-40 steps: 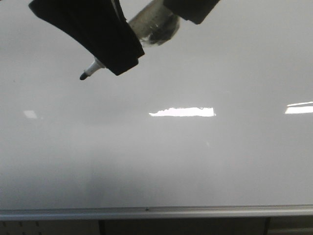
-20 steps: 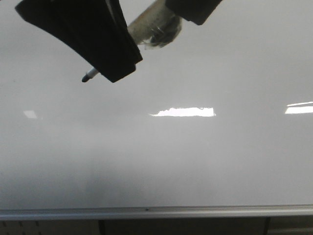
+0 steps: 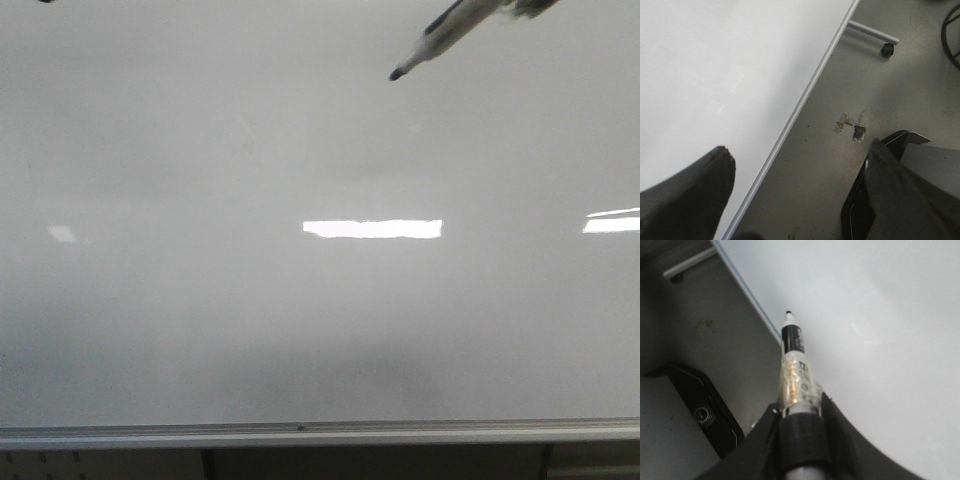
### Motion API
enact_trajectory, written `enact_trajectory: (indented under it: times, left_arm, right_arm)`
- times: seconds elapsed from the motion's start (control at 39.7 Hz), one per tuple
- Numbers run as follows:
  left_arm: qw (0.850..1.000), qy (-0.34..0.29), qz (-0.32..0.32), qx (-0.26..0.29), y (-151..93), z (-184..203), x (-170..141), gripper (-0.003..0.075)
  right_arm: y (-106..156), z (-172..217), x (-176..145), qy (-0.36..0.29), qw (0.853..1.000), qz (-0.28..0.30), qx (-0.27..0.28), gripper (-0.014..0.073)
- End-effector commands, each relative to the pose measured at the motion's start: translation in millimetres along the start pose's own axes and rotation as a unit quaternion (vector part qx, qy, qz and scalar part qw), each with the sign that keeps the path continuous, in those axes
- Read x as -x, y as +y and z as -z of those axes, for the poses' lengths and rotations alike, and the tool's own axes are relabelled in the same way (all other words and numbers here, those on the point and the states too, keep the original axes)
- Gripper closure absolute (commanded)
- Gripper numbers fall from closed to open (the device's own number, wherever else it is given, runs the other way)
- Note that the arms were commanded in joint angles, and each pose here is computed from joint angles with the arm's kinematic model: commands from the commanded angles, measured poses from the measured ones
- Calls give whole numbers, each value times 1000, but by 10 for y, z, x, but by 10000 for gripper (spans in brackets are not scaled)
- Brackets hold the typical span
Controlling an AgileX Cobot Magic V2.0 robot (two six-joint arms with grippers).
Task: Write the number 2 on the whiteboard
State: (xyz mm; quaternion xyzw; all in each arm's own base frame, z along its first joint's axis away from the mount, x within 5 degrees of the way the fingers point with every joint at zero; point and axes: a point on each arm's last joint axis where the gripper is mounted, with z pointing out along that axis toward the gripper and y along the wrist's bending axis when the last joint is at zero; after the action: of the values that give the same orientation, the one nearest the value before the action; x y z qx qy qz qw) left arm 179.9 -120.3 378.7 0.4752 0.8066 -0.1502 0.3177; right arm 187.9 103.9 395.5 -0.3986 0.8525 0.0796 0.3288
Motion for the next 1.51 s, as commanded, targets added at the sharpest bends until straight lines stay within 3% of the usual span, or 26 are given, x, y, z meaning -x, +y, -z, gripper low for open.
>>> enact_trajectory:
  times: [0.0,0.25,0.45,0.63,0.98,1.49]
  left_arm:
    - [998,-45,26,27,-32,209,-34,194]
    - [992,-68,74,82,-60,374,-308,195]
    - [991,-75,72,87,-88,404,-332,195]
    - [990,-81,72,91,-79,407,-322,195]
    - [990,-83,72,93,-77,408,-319,195]
    - [990,-83,72,93,-77,408,-319,195]
  right_arm:
    - [-81,244,-49,-77,994,-57,-54,537]
    - [-74,304,-532,-166,968,-133,-133,537]
    - [63,168,-842,-234,949,-156,-143,537]
    - [77,-40,-1014,-247,941,-171,-153,537]
    - [-54,-159,-919,-278,928,-174,-178,537]
    - [-413,-549,-554,-256,932,-168,-194,537]
